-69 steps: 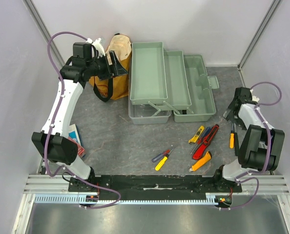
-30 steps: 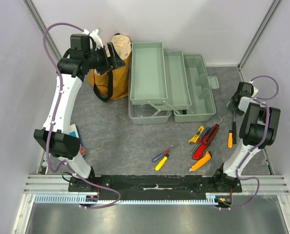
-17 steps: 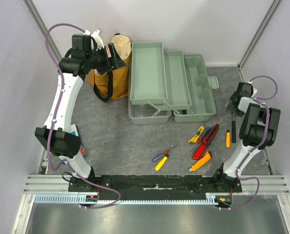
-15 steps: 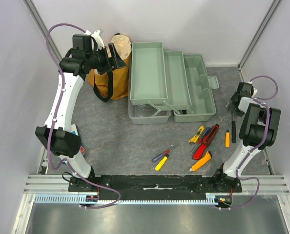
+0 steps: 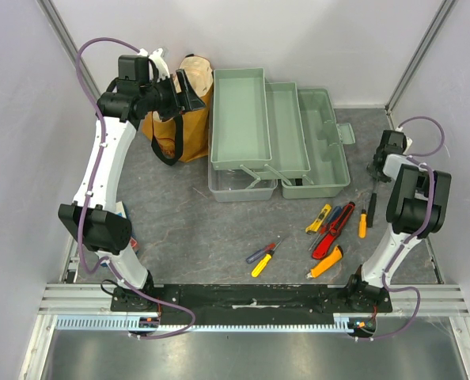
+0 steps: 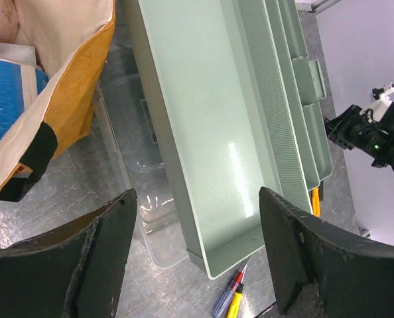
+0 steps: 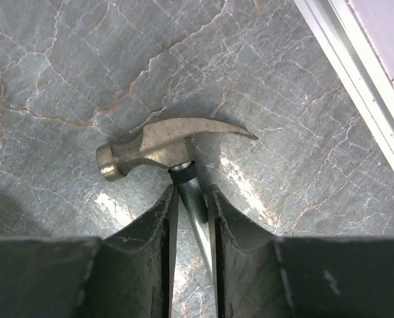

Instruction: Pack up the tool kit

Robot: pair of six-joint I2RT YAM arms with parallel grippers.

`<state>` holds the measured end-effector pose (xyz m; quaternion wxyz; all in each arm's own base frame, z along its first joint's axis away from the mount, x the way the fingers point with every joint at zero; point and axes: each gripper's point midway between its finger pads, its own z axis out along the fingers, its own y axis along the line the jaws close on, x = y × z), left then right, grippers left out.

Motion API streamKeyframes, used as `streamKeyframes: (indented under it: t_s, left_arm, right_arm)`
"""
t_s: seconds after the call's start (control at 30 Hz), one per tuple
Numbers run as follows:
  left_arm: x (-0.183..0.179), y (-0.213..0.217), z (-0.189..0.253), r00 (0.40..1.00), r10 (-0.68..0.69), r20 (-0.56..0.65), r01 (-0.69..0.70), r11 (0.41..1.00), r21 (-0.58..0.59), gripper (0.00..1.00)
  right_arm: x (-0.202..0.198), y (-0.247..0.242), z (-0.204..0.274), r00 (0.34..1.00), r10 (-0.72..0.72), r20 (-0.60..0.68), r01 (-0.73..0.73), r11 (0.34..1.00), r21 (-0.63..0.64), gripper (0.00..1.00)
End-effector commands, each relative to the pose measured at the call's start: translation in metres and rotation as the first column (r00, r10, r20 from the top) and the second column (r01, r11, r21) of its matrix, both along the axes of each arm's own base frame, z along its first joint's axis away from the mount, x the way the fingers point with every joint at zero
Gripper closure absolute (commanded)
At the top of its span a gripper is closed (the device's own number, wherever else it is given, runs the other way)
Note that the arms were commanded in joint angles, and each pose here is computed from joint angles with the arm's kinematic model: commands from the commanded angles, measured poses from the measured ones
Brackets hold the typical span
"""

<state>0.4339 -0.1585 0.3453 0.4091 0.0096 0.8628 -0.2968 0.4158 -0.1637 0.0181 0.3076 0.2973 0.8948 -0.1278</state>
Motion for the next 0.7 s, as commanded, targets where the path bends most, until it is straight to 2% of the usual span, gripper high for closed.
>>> streamKeyframes:
  t_s: [0.0, 0.13, 0.47, 0.67]
  left_arm:
    - [-0.004, 0.0, 0.023, 0.997, -0.028, 0.065, 0.029, 1.0, -0.006, 0.21]
    - [-0.007, 0.0, 0.027, 0.997, -0.027, 0.074, 0.027, 1.0, -0.007, 0.21]
    - [-0.014, 0.001, 0.03, 0.996, -0.028, 0.08, 0.029, 1.0, -0.008, 0.21]
    - [-0.019, 0.001, 0.036, 0.995, -0.029, 0.098, 0.03, 0.999, -0.018, 0.21]
  right_arm:
    - [-0.047, 0.009, -0.055, 0.969, 0.028, -0.246, -0.025, 1.0, 0.014, 0.76]
    - [-0.047, 0.007, -0.053, 0.967, 0.025, -0.254, -0.026, 1.0, -0.002, 0.99]
    - [-0.023, 0.014, -0.006, 0.991, 0.055, -0.126, -0.058, 0.998, -0.019, 1.0]
    - [-0.014, 0.011, 0.032, 0.999, 0.004, -0.034, -0.005, 0.999, -0.037, 1.0]
